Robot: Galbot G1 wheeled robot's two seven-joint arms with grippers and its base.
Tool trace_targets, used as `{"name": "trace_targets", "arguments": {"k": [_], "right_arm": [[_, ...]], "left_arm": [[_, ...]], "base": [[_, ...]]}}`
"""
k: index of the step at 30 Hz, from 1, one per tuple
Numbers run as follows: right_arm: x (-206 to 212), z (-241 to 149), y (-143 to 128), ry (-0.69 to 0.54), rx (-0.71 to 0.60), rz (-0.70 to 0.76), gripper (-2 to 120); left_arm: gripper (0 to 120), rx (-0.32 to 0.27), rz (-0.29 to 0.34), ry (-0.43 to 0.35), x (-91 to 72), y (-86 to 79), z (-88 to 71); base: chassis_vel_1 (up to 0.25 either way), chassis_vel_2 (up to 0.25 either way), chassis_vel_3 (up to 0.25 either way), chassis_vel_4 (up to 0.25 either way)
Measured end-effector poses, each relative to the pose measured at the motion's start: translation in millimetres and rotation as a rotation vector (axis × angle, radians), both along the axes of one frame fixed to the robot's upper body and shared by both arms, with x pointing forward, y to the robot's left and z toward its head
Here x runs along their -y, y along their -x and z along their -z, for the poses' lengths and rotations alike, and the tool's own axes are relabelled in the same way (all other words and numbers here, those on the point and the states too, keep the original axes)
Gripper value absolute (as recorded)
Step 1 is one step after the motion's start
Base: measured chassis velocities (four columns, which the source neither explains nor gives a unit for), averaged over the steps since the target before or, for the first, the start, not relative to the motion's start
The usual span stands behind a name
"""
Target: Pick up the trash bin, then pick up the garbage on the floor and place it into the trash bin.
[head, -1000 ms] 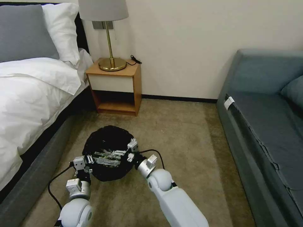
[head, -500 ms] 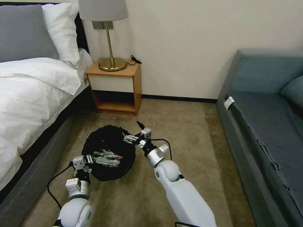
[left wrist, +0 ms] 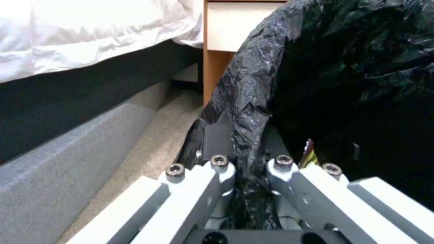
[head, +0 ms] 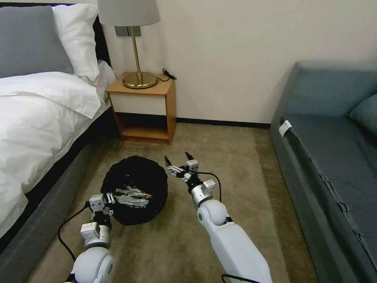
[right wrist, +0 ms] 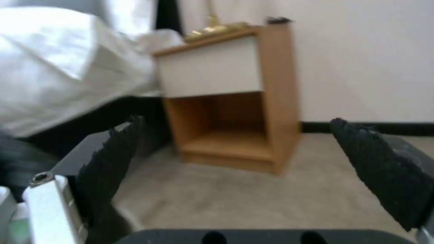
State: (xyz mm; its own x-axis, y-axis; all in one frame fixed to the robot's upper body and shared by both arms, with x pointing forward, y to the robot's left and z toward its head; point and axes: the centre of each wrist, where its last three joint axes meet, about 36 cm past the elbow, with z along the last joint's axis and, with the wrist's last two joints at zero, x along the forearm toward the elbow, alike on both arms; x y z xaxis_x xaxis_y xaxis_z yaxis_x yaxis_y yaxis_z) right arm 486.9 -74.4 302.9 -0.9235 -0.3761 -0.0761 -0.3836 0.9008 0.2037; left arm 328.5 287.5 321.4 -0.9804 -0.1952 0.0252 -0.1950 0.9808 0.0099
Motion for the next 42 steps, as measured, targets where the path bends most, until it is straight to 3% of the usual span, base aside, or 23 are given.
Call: {"name": "trace_targets", "arguments": {"k": [15,22,25,28,29,32,33,35,36,40,42], "right_arm": [[35.1,31.9,-0.9,0.106,-0.105,0.205,100],[71.1,54.8,-1.6,0.151,-0.14,0.272,100],[83.8,62.4,-1.5,0.166,-0.149,0.297,100],[100.6,73.8,2.3,0.187,-0.173,0.323,100],[100.6,73.8,2.3,0.187,-0.173,0.323,100],[111.1,81.6,5.4,0.195,-0.185,0.341,100],[111.1,81.6,5.4,0.195,-0.185,0.341,100],[115.3,84.8,5.9,0.197,-0.187,0.351,100],[115.3,84.8,5.9,0.197,-0.187,0.351,100],[118.7,87.6,7.4,0.199,-0.188,0.36,100],[118.8,87.8,7.8,0.198,-0.189,0.36,100]], "left_arm": [[2,0.027,-0.01,0.046,2.3,-3.6,-8.4],[2,0.045,-0.026,0.151,4.9,-12.9,-25.0],[2,0.036,-0.035,0.219,7.1,-17.8,-32.6],[2,-0.012,-0.072,0.412,11.5,-30.9,-48.5],[2,-0.012,-0.072,0.412,11.5,-30.9,-48.5],[2,-0.062,-0.134,0.574,12.2,-52.9,-61.0],[2,-0.062,-0.134,0.574,12.2,-52.9,-61.0],[2,-0.115,-0.175,0.676,12.0,-71.8,-68.8],[2,-0.115,-0.175,0.676,12.0,-71.8,-68.8],[2,-0.226,-0.252,0.797,11.4,-105.8,-74.4],[2,-0.254,-0.269,0.817,11.8,-113.4,-74.6]], "base": [[0.0,0.0,0.0,0.0],[0.0,0.0,0.0,0.0],[0.0,0.0,0.0,0.0],[0.0,0.0,0.0,0.0],[0.0,0.0,0.0,0.0],[0.0,0.0,0.0,0.0],[0.0,0.0,0.0,0.0],[0.0,0.0,0.0,0.0],[0.0,0.0,0.0,0.0],[0.0,0.0,0.0,0.0],[0.0,0.0,0.0,0.0]]}}
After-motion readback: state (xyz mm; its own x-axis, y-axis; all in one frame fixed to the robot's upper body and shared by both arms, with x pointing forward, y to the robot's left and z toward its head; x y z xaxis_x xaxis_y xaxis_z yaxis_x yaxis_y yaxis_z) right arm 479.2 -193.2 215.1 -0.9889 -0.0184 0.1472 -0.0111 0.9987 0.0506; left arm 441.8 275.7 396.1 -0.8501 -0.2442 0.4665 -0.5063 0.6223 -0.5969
